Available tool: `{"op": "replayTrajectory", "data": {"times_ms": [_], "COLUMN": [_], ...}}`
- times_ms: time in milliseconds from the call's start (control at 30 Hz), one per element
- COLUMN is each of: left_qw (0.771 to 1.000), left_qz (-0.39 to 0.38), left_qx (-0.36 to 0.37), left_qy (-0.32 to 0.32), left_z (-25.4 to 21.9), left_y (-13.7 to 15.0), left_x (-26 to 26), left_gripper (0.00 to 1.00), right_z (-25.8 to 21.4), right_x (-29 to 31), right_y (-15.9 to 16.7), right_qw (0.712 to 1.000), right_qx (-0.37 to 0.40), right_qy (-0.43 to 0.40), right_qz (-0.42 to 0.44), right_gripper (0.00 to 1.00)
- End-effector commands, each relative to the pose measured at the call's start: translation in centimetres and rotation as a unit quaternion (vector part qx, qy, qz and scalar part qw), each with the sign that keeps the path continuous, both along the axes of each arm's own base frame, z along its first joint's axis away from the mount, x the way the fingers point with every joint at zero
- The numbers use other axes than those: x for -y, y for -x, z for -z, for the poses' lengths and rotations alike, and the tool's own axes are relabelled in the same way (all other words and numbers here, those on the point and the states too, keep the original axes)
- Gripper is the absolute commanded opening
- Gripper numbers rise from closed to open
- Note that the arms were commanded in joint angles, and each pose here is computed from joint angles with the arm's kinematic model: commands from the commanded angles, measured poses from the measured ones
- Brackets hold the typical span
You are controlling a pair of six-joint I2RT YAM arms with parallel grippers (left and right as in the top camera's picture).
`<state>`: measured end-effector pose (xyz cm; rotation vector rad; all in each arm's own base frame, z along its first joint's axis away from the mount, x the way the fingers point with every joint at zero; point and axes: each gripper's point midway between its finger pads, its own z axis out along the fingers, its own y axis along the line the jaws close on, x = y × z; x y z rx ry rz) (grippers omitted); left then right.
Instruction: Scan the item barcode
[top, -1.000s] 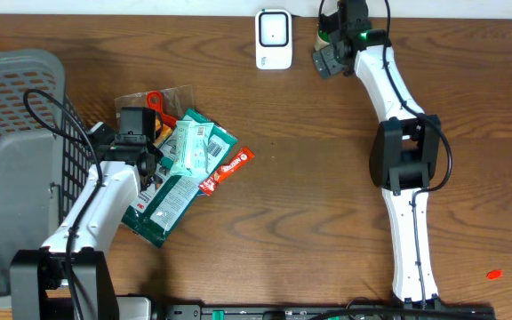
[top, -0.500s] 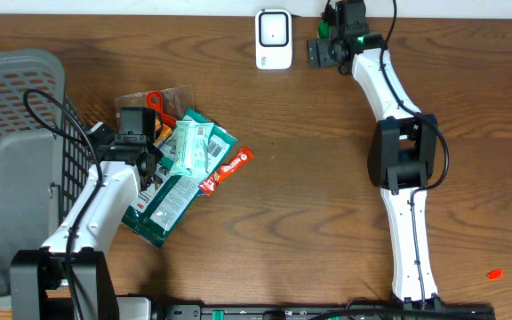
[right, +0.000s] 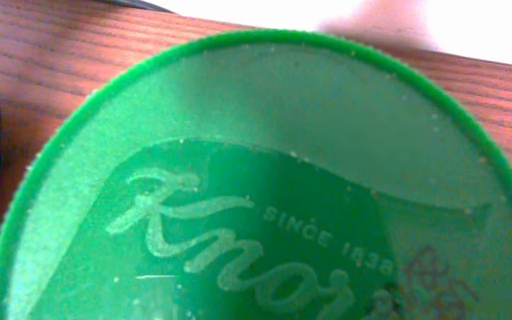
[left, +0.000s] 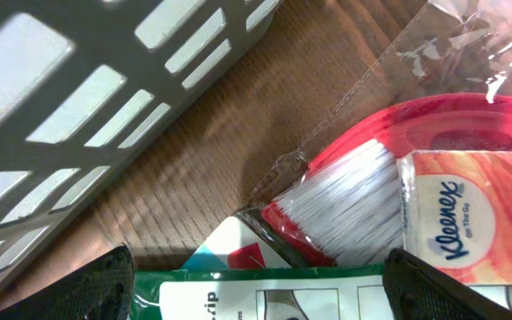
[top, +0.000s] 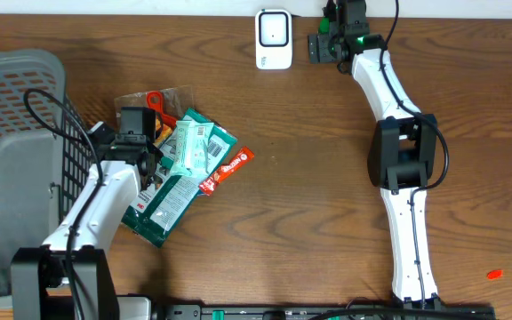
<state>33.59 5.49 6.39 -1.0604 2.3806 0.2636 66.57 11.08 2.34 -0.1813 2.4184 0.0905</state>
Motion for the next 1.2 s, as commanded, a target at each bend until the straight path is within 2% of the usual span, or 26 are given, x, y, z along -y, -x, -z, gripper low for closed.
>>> {"op": "replayTrajectory", "data": {"times_ms": [0,667,967,1167], "left_qw": [1.0,1.0,1.0,1.0], "left_qz": [-0.013,-0.013,-0.013,-0.013], "left_qx": [-0.015,-0.019,-0.018,-0.018], "left_qy": [-0.002,-0.002,-0.002,-0.002], "left_z": [1.2,1.6,1.6,1.6], "left_y": [0.4,0.4,0.3,0.3], "left_x": [-0.4,-0.4,-0.4,-0.4], "left_gripper": [0.89,0.89,0.89,0.89], "right_z": [0.2,-4.1,-7.5,-7.7], "right_x": [-0.8,-0.7,-0.4,-0.4], "right_y": [0.3,-0.3,-0.7,-0.6], "right_qw": [1.0,1.0,0.999,0.999], "right_qx": [-0.005,0.027,0.045,0.044], "right_qy": [0.0,0.008,0.014,0.013], "right_qz": [-0.002,-0.007,0.001,0.0], "right_gripper": [0.98,0.99,0.99,0.99]}}
